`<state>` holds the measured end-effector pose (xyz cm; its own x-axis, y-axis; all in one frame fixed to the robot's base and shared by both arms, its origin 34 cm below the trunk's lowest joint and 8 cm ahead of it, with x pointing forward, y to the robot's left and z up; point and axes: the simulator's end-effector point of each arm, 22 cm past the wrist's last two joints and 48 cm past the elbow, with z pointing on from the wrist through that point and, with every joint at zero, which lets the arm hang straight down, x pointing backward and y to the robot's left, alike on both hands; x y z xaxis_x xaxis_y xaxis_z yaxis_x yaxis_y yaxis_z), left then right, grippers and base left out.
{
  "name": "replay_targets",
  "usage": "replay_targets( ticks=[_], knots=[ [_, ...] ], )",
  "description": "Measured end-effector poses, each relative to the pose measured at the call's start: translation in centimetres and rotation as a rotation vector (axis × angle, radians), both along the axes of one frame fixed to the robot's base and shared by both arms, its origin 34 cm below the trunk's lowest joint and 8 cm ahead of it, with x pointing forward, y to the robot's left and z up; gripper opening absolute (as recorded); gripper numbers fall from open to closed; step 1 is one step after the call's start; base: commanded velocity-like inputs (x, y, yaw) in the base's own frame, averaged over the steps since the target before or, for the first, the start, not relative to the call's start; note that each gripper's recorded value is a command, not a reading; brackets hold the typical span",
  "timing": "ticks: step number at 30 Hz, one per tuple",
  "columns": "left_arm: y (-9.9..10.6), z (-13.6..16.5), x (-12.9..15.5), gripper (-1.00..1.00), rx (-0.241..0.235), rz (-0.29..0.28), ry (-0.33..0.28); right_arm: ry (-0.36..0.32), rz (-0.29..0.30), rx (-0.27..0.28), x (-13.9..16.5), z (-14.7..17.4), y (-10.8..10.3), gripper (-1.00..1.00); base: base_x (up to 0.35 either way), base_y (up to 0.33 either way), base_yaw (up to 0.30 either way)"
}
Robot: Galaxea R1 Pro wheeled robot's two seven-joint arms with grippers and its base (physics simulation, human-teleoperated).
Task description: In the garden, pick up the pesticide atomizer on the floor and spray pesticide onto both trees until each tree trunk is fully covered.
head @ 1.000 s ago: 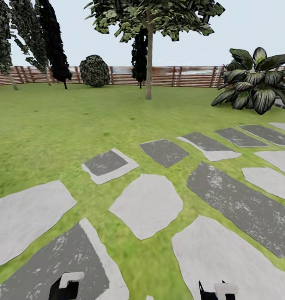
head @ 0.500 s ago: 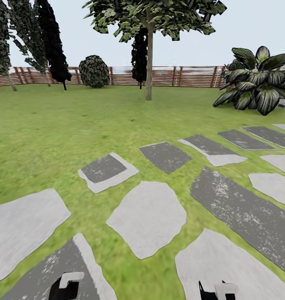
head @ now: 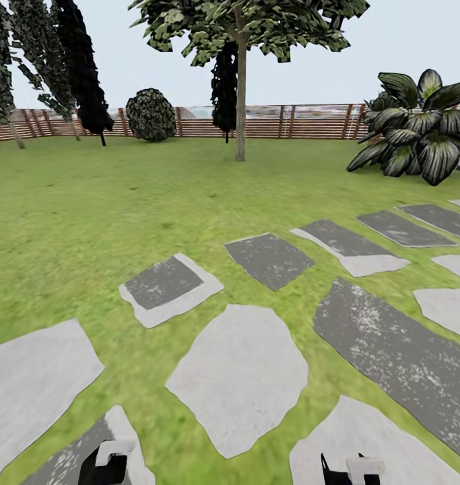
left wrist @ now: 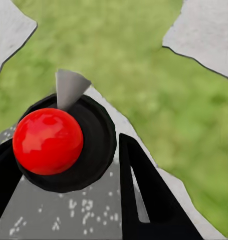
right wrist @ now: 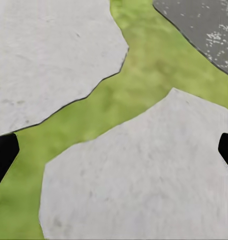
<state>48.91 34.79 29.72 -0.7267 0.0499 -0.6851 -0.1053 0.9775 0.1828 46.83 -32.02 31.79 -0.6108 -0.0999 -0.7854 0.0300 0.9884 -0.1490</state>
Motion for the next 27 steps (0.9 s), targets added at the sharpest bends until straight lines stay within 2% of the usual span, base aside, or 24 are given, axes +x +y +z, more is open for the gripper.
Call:
replay_targets(
  ticks=[20,27],
  knots=[
    [-0.04,-0.01,0.00,-1.00,-0.001,0.000,0.000,0.000,0.000,0.000,0.00,0.00,0.00,1.00,0.339,0.000,-0.002],
    [-0.01,0.00,0.01,-1.00,0.000,0.000,0.000,0.000,0.000,0.000,-0.01,0.00,-0.02,1.00,0.339,0.000,-0.201]
  ],
)
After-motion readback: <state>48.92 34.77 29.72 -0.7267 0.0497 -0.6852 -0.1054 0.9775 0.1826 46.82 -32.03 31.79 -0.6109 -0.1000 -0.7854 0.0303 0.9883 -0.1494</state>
